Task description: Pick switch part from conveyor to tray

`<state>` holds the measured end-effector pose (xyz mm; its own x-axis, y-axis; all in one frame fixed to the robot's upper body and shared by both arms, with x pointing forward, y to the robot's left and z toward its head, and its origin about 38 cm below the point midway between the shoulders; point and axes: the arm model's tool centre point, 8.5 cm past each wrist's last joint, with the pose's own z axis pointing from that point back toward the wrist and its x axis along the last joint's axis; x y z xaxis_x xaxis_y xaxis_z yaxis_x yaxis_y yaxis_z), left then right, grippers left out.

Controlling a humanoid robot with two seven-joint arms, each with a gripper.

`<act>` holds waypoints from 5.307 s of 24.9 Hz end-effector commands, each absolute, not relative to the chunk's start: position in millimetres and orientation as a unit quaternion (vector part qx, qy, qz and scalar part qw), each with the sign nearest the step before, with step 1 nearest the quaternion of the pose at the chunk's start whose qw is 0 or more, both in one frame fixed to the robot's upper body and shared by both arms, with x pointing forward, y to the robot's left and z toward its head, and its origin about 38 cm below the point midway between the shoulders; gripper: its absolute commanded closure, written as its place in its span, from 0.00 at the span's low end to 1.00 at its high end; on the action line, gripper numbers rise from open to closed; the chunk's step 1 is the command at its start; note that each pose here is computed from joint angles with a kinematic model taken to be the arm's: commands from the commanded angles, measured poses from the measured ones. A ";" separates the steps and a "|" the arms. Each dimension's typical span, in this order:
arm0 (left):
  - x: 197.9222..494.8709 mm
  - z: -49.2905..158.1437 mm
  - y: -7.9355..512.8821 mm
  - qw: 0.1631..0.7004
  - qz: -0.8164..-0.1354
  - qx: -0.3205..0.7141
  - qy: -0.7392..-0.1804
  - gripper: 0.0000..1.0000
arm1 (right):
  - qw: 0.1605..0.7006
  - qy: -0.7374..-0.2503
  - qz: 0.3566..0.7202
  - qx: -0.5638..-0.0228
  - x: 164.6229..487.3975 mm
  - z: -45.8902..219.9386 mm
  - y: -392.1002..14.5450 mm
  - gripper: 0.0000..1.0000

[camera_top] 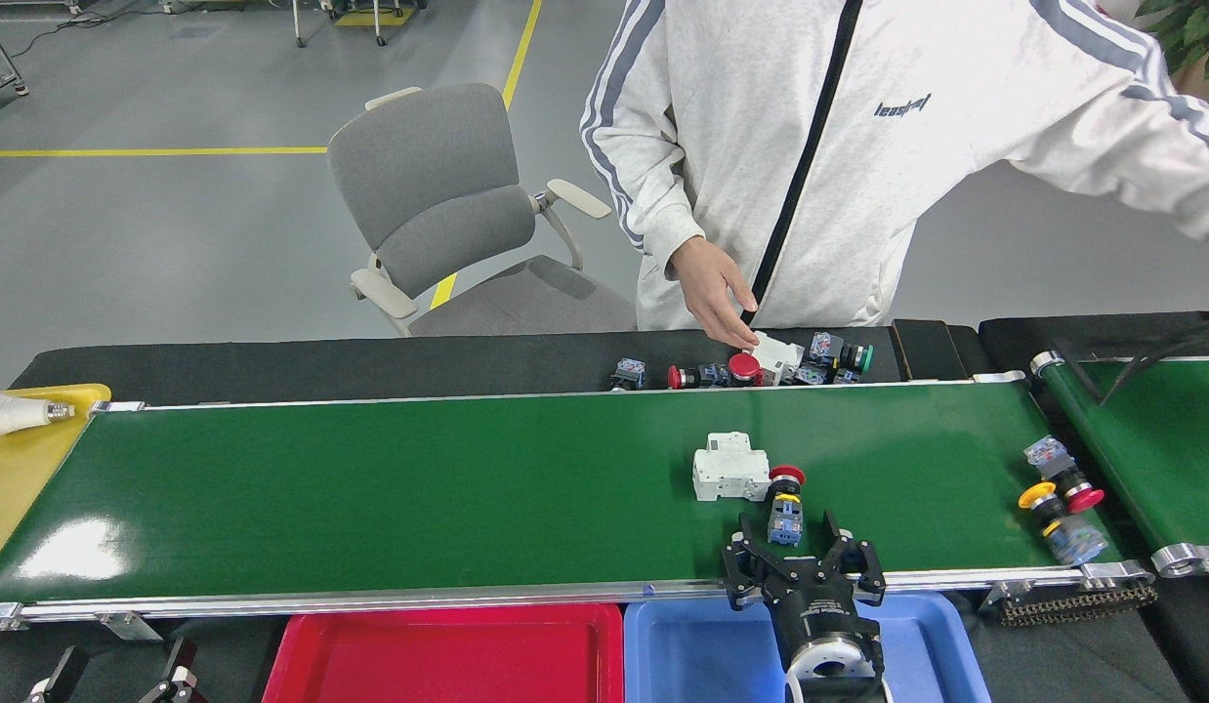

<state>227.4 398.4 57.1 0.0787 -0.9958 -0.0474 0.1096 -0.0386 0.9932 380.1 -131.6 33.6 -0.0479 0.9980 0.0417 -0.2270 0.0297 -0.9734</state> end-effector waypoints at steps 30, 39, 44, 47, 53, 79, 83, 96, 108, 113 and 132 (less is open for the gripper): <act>274.6 63.1 317.7 0.451 -0.579 0.477 -0.484 0.00 | 0.575 -0.485 0.436 -0.493 260.6 35.1 -225.2 0.04; 331.9 70.8 211.3 0.410 -0.616 0.453 -0.497 0.00 | 0.594 -0.460 0.441 -0.491 298.1 45.7 -250.0 0.03; 344.3 64.7 189.7 0.419 -0.622 0.437 -0.497 0.00 | 0.589 -0.459 0.457 -0.483 327.3 49.2 -245.7 0.03; 352.4 61.2 188.4 0.422 -0.624 0.434 -0.495 0.00 | 0.588 -0.461 0.477 -0.463 346.3 43.4 -229.1 0.03; 377.7 50.9 188.7 0.443 -0.621 0.431 -0.482 0.00 | 0.571 -0.467 0.510 -0.442 371.5 37.3 -198.3 0.33; 426.3 32.9 204.5 0.501 -0.601 0.440 -0.442 0.91 | 0.253 -0.658 0.682 -0.195 286.6 73.3 -3.7 0.00; 405.2 49.1 201.6 0.475 -0.596 0.443 -0.472 0.93 | 0.343 -0.656 0.617 -0.268 299.5 87.3 -58.0 0.02; 297.9 59.1 93.0 0.286 -0.695 0.283 -0.595 0.89 | 0.573 -0.492 0.407 -0.513 254.7 45.9 -304.2 0.02; 258.8 71.6 -3.7 0.253 -0.694 0.266 -0.619 0.00 | 0.530 -0.538 0.454 -0.473 256.0 48.7 -292.4 0.02; 271.6 72.2 39.4 0.297 -0.676 0.308 -0.600 0.00 | 0.496 -0.565 0.521 -0.404 292.2 61.7 -262.2 0.02; 317.6 69.2 284.7 0.475 -0.565 0.488 -0.466 0.00 | 0.429 -0.558 0.664 -0.252 422.1 58.8 -78.6 0.08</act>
<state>313.4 282.6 61.1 -0.0717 -0.9922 -0.1016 0.1124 -0.1092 0.9876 410.7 -84.4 47.2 -0.5208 0.8402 0.1507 -0.3111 -0.0224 -0.9501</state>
